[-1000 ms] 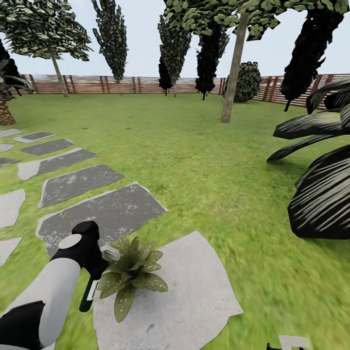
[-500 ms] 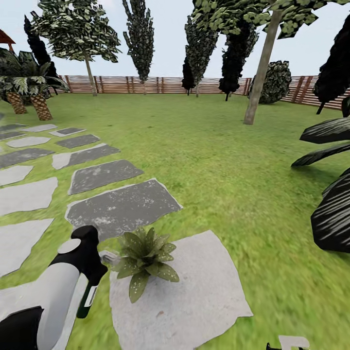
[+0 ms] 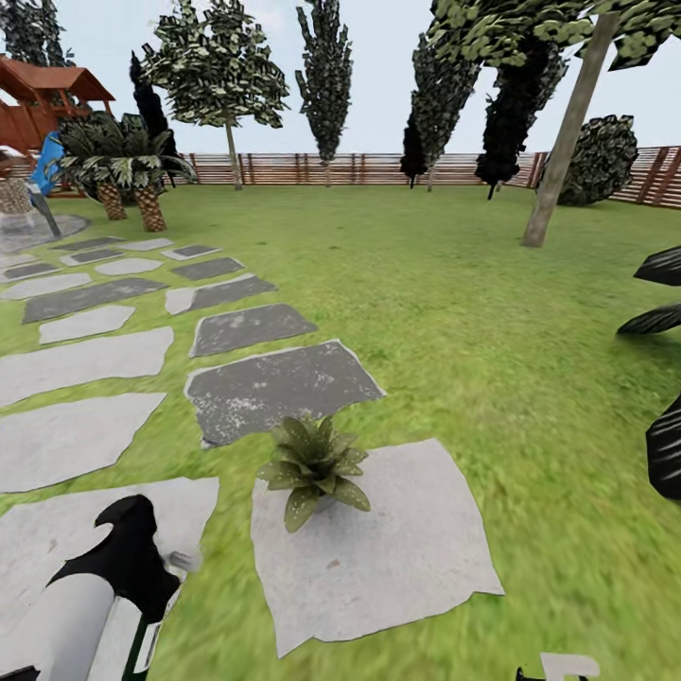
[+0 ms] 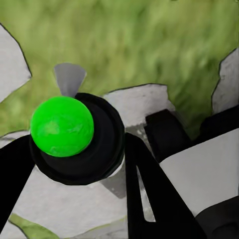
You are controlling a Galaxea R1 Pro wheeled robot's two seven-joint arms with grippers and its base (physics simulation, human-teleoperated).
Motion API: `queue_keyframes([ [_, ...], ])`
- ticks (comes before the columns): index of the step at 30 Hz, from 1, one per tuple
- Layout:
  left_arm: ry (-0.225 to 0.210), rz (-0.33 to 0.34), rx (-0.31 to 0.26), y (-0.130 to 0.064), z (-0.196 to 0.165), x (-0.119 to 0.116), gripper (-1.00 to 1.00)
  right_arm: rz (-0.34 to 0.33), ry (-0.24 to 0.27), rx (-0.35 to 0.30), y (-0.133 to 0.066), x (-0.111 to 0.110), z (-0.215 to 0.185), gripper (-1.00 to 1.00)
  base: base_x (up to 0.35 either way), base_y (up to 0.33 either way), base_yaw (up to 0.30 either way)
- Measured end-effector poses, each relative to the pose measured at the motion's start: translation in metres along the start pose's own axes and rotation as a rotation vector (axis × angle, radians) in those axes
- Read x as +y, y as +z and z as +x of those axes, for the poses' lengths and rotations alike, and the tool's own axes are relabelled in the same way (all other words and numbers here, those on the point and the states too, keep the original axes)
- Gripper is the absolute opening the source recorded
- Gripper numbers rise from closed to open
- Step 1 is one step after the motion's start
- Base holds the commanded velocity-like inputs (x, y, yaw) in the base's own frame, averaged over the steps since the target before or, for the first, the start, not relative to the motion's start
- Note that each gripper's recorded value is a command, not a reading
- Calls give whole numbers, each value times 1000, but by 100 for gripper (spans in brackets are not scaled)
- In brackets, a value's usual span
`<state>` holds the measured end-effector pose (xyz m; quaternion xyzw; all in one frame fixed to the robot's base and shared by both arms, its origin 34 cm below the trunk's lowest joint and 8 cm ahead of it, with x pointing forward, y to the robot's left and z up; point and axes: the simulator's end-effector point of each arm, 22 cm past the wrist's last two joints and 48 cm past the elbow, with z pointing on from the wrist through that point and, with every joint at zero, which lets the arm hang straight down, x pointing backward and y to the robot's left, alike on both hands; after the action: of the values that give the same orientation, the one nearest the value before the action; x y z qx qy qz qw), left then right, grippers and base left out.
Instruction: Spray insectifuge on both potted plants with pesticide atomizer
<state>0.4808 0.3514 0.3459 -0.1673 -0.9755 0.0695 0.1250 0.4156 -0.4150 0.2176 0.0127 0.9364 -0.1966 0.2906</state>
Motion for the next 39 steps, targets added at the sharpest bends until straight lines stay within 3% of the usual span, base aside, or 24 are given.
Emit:
queue_keyframes([
  [3,45,21,-130,17,-10,2,-100,-3,-2,-1,0,1,0,100,-102,0,277],
  [5,90,-3,-301,40,-20,7,-100,-6,-1,-1,0,1,0,100,-18,0,273],
  [7,121,-28,-400,50,-27,8,-100,-8,-1,-3,0,2,-1,100,-6,0,244],
  [9,188,-51,-529,61,-33,1,-100,-14,-9,-8,0,5,-3,100,-2,0,112],
  [10,214,-56,-572,62,-36,-2,-100,-21,-23,-13,0,7,-4,100,-1,0,45],
  [12,274,-46,-650,67,-41,-15,-100,-78,-97,-39,-2,26,-10,100,0,0,19],
  [14,284,-18,-656,78,-37,-25,-100,-152,-145,-68,-5,48,-20,100,0,0,7],
  [17,291,32,-628,96,-24,-38,-100,-342,-209,-178,-12,97,-67,100,0,0,2],
  [20,321,68,-630,98,-24,-51,-100,-487,-254,-263,-26,130,-103,100,0,0,0],
  [23,407,151,-600,100,-19,-76,-100,-613,-351,-326,-43,157,-124,100,0,0,0],
  [25,500,217,-547,103,-9,-98,-100,-725,-468,-363,-60,178,-132,100,0,0,0],
  [28,580,243,-500,108,-4,-116,-100,-841,-546,-384,-79,196,-136,100,0,0,0],
  [33,587,221,-497,103,-3,-104,-100,-853,-528,-386,-85,210,-137,100,0,0,0],
  [39,601,191,-533,80,-24,-92,-100,-862,-521,-388,-87,213,-138,100,0,0,0],
])
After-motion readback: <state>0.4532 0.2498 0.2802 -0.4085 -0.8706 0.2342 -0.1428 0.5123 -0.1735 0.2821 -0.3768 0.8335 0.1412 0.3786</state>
